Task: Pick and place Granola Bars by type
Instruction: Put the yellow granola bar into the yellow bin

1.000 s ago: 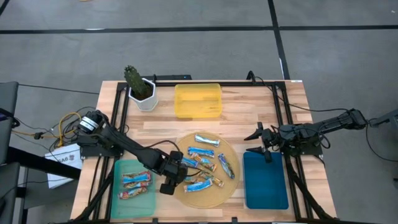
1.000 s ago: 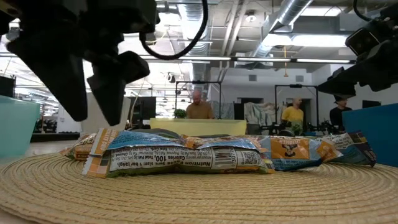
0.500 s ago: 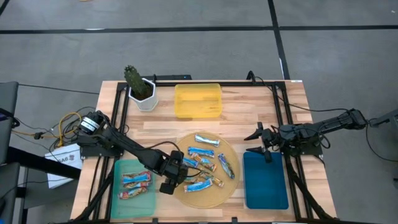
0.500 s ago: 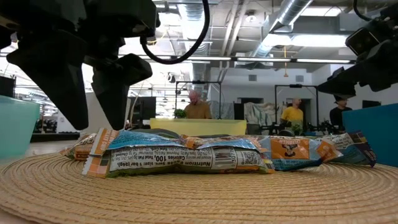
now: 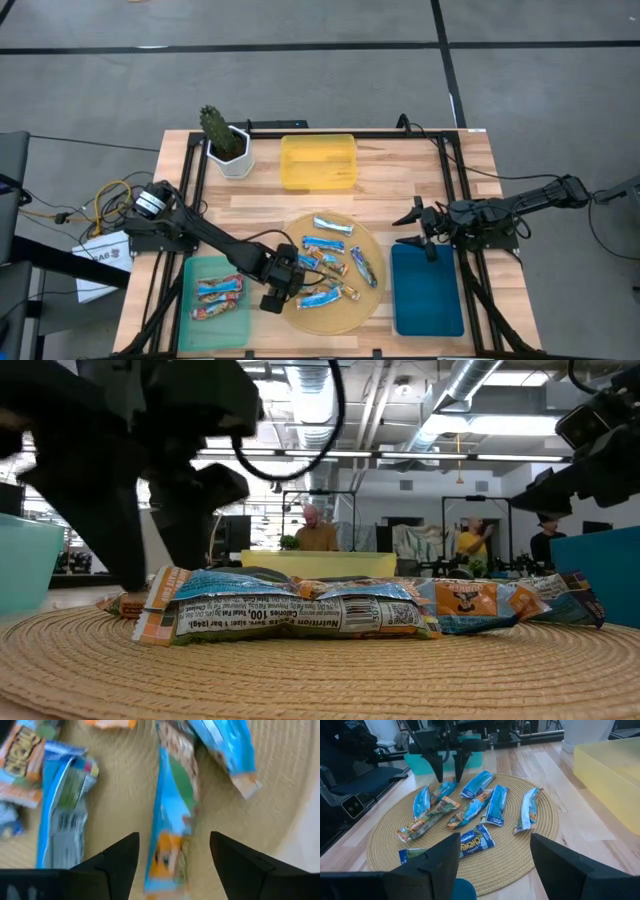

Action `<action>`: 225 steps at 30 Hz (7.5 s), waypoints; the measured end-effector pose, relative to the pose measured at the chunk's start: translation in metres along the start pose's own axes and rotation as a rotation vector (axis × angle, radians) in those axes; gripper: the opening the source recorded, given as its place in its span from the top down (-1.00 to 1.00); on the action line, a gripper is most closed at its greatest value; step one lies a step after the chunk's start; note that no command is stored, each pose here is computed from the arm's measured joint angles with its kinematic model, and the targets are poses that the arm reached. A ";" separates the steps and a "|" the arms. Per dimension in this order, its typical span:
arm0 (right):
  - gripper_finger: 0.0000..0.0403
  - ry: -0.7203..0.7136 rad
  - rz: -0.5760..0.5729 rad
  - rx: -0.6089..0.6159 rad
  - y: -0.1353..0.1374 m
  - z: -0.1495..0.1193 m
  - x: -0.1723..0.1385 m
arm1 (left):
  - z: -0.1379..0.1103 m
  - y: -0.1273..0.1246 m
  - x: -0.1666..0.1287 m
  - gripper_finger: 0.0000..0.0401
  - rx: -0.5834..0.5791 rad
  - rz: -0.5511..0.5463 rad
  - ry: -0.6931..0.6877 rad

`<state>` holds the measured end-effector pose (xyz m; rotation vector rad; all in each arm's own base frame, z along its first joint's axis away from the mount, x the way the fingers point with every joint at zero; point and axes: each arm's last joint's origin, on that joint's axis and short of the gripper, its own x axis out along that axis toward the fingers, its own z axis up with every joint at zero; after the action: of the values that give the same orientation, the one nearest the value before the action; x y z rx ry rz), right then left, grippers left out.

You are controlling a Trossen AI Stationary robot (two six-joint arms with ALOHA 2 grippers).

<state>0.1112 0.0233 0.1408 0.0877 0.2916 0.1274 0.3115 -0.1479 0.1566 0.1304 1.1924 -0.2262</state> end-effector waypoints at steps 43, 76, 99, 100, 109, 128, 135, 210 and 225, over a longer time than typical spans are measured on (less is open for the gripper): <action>-0.16 -0.001 0.000 0.000 0.000 0.000 0.000 | 0.018 -0.001 -0.022 0.64 -0.051 -0.045 -0.198; -0.16 -0.001 0.000 0.000 0.000 0.000 0.000 | 0.068 0.027 -0.120 0.62 -0.188 -0.058 -0.964; -0.16 -0.001 0.000 0.000 0.000 0.000 0.000 | 0.041 0.202 -0.125 0.63 -0.604 0.297 -0.915; -0.16 -0.001 0.000 0.000 0.000 0.000 0.000 | 0.038 0.208 -0.126 0.63 -0.629 0.305 -0.914; -0.16 -0.001 0.000 0.000 0.000 0.000 0.000 | 0.015 0.249 -0.131 0.63 -0.853 0.402 -0.897; -0.16 -0.001 0.000 0.000 0.000 0.000 0.000 | -0.029 0.276 -0.121 0.63 -1.382 0.478 -0.706; -0.16 -0.001 0.000 0.000 0.000 0.000 0.000 | -0.033 0.275 -0.119 0.63 -1.446 0.475 -0.677; -0.16 -0.001 0.000 0.000 0.000 0.000 0.000 | -0.017 0.283 -0.070 0.24 -1.255 0.295 -0.613; -0.16 -0.001 0.000 0.000 0.000 0.000 0.000 | 0.041 0.249 -0.093 0.24 -0.338 0.030 -0.994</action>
<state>0.1113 0.0233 0.1409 0.0877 0.2905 0.1277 0.3759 0.0941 0.2535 -0.2438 0.2251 -0.0380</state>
